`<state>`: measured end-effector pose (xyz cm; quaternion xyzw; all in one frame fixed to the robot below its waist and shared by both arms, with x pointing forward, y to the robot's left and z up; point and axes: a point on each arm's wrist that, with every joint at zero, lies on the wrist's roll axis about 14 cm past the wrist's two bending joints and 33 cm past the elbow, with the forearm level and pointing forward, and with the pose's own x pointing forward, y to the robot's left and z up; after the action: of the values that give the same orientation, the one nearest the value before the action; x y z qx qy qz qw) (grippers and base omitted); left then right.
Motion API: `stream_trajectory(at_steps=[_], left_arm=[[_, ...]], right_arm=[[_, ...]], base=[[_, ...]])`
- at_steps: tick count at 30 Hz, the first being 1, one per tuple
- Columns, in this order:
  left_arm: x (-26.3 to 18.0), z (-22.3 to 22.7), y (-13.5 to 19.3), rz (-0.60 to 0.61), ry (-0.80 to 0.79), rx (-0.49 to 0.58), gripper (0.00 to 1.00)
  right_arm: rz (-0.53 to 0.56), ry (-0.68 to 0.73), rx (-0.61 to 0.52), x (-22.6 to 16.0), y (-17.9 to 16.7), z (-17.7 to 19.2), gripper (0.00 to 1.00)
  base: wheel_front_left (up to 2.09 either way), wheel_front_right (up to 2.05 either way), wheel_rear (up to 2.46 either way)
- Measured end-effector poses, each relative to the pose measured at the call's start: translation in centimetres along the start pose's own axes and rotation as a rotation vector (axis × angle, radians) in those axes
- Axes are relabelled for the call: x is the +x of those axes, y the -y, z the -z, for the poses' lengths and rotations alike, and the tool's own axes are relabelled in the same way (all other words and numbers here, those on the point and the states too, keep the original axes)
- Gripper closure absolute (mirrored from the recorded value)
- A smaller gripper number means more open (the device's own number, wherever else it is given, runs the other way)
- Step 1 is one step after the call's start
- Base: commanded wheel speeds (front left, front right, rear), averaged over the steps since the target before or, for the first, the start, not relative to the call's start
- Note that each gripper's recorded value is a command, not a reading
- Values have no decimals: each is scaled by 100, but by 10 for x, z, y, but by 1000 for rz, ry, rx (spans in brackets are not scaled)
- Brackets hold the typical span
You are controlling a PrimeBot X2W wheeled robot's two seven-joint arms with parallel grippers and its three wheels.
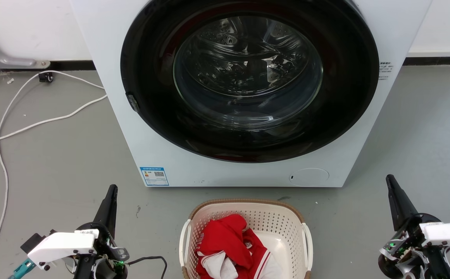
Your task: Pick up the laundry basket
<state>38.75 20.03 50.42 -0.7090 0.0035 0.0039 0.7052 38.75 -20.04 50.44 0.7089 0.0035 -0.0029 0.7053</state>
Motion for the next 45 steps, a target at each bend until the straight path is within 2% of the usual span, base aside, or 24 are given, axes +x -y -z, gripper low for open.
stream_trajectory(at_steps=[24, 25, 29, 45], left_arm=[[0, 0, 0, 0, 0, 2, 100], [-3, 0, -8, -25, 0, -2, 0], [-14, 2, -31, -92, 2, -7, 0], [-14, 5, -21, -64, 28, 91, 0]], right_arm=[[0, 1, 1, 0, 0, 0, 100], [25, 2, 4, -3, 8, 0, 0], [89, 9, 10, -15, 30, 0, 0], [57, 55, -90, -17, 19, -5, 0]], base=[[0, 0, 0], [0, 0, 0], [0, 0, 0], [0, 0, 0]])
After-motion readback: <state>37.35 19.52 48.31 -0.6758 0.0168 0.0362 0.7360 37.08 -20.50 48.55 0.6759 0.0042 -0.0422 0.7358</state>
